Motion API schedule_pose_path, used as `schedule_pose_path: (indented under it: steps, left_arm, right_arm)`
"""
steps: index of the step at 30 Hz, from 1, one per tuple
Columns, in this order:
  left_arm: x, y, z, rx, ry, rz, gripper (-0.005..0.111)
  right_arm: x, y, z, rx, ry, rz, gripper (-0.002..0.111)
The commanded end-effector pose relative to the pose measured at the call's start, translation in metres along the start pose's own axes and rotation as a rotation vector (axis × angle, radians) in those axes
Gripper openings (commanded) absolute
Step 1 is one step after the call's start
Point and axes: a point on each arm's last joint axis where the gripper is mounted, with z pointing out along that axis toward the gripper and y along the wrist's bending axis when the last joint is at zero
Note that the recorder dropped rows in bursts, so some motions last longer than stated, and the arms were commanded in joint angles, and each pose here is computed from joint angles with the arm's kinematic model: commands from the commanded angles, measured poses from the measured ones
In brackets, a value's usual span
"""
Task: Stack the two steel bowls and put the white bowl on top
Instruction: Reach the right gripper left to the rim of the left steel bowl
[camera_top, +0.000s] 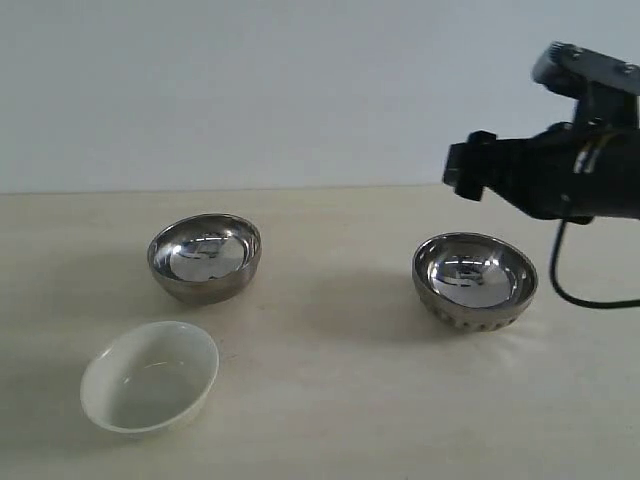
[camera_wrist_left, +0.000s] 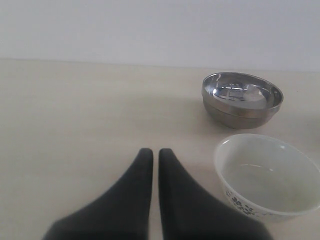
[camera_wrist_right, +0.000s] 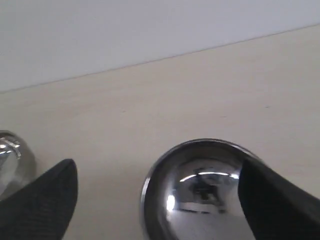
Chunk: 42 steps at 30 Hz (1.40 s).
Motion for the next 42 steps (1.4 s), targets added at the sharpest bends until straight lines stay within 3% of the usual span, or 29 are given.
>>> schedule_pose_path:
  steps: [1, 8, 13, 20, 30, 39, 42]
  left_arm:
    - [0.000, 0.000, 0.000, 0.005, -0.007, -0.004, 0.004]
    - [0.000, 0.000, 0.000, 0.005, -0.007, -0.004, 0.004]
    - [0.000, 0.000, 0.000, 0.005, -0.007, -0.004, 0.004]
    - [0.000, 0.000, 0.000, 0.005, -0.007, -0.004, 0.004]
    - [0.000, 0.000, 0.000, 0.005, -0.007, -0.004, 0.004]
    - [0.000, 0.000, 0.000, 0.005, -0.007, -0.004, 0.004]
    - [0.000, 0.000, 0.000, 0.005, -0.007, -0.004, 0.004]
  right_arm:
    - [0.004, 0.040, 0.028, -0.055, 0.099, -0.037, 0.078]
    - [0.039, 0.126, 0.088, -0.193, 0.208, -0.108, 0.078]
    - [0.062, 0.160, 0.130, -0.224, 0.250, -0.101, 0.078]
    - [0.086, 0.166, 0.164, -0.210, 0.286, -0.050, 0.078]
    - [0.097, 0.167, 0.180, -0.268, 0.218, 0.070, 0.078]
    - [0.119, 0.159, 0.195, -0.236, 0.262, 0.097, 0.078]
    - [0.118, 0.160, 0.195, -0.243, 0.254, 0.102, 0.072]
